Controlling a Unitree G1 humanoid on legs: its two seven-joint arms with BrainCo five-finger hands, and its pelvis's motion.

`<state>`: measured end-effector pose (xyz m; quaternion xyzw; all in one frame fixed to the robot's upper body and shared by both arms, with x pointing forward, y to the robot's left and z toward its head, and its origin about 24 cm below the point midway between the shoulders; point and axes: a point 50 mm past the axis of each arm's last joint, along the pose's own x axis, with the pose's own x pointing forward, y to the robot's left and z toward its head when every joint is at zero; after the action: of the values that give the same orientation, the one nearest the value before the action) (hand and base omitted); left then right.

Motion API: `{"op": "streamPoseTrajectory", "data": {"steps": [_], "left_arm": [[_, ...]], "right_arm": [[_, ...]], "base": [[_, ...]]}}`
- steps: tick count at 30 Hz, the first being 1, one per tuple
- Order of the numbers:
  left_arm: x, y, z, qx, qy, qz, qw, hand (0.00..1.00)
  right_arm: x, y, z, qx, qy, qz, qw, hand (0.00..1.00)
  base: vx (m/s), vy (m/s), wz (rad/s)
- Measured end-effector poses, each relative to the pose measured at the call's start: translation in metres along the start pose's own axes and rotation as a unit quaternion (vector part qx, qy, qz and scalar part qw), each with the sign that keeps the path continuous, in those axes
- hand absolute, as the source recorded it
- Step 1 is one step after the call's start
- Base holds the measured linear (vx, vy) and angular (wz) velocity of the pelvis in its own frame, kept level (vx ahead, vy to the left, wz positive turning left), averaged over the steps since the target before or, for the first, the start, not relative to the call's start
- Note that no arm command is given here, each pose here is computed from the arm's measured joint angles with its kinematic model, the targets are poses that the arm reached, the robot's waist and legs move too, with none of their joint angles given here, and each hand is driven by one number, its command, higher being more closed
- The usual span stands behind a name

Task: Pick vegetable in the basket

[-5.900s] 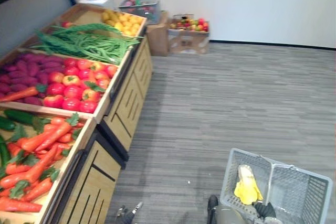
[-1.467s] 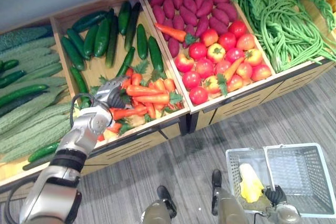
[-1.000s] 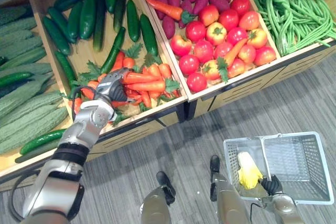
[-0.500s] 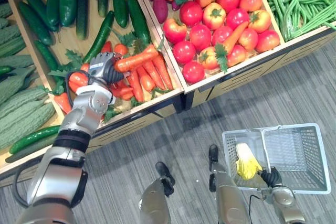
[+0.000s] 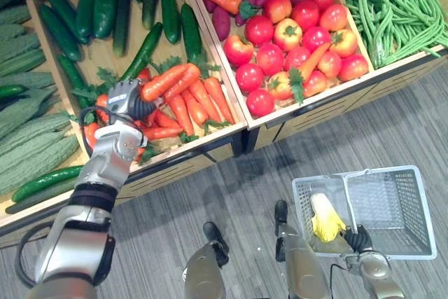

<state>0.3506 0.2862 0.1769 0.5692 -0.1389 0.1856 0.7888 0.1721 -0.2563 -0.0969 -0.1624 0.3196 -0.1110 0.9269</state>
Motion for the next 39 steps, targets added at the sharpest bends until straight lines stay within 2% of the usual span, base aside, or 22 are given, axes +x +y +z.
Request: {"op": "streamPoseTrajectory", "data": {"steps": [3, 8, 12, 15, 22, 28, 30, 33, 39], "left_arm": [[-0.003, 0.013, -0.002, -0.009, 0.001, 0.047, 0.999, 1.0], [-0.018, 0.008, -0.014, -0.001, 0.017, 0.059, 0.998, 1.0], [-0.023, 0.014, -0.016, -0.007, 0.012, 0.089, 0.996, 1.0], [-0.025, 0.018, -0.007, -0.016, -0.019, 0.104, 0.994, 1.0], [-0.029, 0.035, 0.034, -0.028, -0.166, 0.119, 0.979, 1.0], [-0.045, 0.023, 0.083, -0.057, -0.309, 0.064, 0.947, 1.0], [-0.055, 0.009, 0.096, -0.066, -0.347, 0.02, 0.935, 1.0], [-0.067, -0.002, 0.111, -0.078, -0.387, -0.015, 0.919, 1.0], [-0.098, -0.03, 0.145, -0.101, -0.468, -0.134, 0.868, 1.0]], "right_arm": [[-0.004, 0.002, -0.01, 0.01, 0.022, -0.002, 1.0, 1.0], [-0.014, -0.001, -0.034, 0.016, 0.069, -0.011, 0.997, 1.0], [-0.02, -0.008, -0.046, 0.025, 0.094, -0.022, 0.995, 1.0], [-0.026, -0.013, -0.057, 0.03, 0.118, -0.035, 0.992, 1.0], [-0.017, -0.043, -0.044, -0.032, 0.097, -0.057, 0.993, 1.0], [-0.005, -0.074, 0.008, -0.108, -0.013, -0.042, 0.993, 1.0], [-0.005, -0.079, 0.029, -0.162, -0.055, -0.002, 0.985, 1.0], [-0.005, -0.079, 0.044, -0.201, -0.081, 0.044, 0.975, 1.0], [-0.01, -0.075, 0.071, -0.281, -0.113, 0.138, 0.943, 1.0]], "base": [[0.01, -0.009, 0.15], [0.01, -0.003, 0.04], [-0.03, -0.006, 0.02], [-0.06, -0.009, 0.04], [-0.02, -0.008, -0.15], [-0.01, -0.007, -0.48], [-0.02, -0.037, -0.53], [0.0, -0.027, -0.36], [-0.03, 0.032, -0.33]]}}
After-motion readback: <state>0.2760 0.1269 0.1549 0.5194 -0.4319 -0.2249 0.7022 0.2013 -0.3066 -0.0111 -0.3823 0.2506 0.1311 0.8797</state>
